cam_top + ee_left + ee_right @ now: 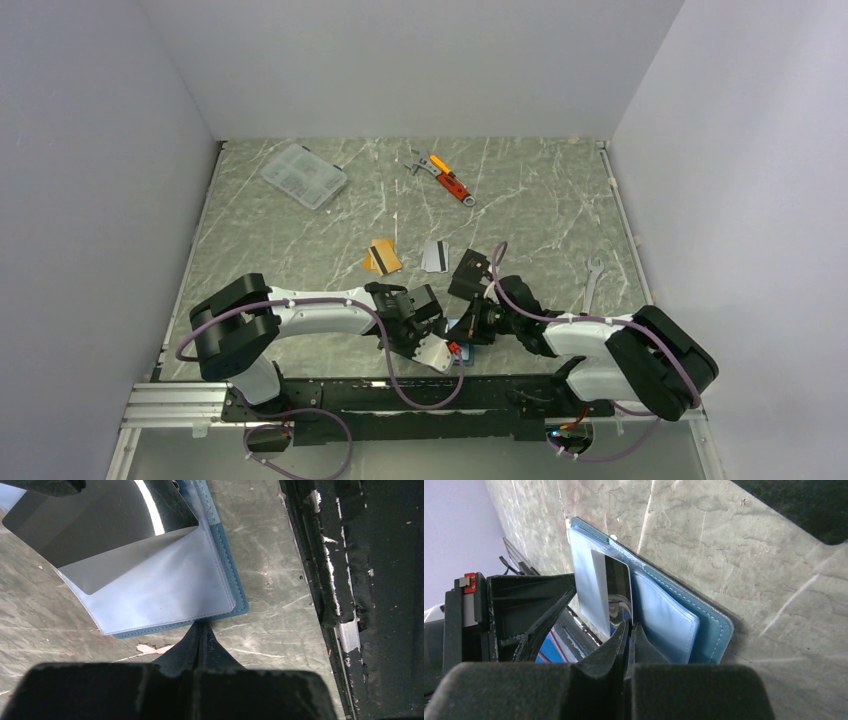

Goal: Put the credit cards into the card holder
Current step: Insert the credit card into the card holder.

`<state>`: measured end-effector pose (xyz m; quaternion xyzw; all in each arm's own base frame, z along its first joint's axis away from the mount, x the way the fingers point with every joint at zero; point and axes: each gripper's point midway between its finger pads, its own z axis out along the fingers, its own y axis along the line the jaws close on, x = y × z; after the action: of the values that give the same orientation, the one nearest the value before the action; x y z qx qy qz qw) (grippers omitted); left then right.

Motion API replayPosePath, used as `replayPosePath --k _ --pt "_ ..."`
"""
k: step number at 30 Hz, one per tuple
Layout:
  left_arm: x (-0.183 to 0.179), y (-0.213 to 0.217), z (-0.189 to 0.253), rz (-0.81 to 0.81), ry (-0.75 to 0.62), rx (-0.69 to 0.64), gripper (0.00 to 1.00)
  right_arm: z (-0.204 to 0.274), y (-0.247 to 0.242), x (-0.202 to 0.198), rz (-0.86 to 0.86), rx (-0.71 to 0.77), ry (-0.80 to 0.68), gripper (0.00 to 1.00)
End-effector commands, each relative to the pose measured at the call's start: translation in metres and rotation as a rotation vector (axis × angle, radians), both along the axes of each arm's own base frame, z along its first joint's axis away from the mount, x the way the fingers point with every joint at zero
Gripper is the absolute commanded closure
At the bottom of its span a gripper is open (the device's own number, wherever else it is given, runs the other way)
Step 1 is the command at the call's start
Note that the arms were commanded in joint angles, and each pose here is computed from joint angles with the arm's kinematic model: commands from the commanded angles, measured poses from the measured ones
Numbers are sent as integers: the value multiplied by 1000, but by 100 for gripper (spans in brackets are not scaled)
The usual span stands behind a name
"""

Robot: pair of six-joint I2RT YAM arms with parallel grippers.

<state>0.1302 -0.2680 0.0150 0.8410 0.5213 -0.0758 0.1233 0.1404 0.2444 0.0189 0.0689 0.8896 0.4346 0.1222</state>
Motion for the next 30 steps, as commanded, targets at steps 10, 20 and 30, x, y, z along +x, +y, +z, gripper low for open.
replayPosePath --k 10,20,30 --pt "-19 -5 -12 -37 79 -7 100 -3 -31 18 -143 -81 -60 100" --pt "-13 -10 3 -31 57 -36 100 -7 -27 10 -112 -67 -29 100" --pt "13 -30 36 -3 21 -113 100 -2 -33 8 -145 -60 -43 100"
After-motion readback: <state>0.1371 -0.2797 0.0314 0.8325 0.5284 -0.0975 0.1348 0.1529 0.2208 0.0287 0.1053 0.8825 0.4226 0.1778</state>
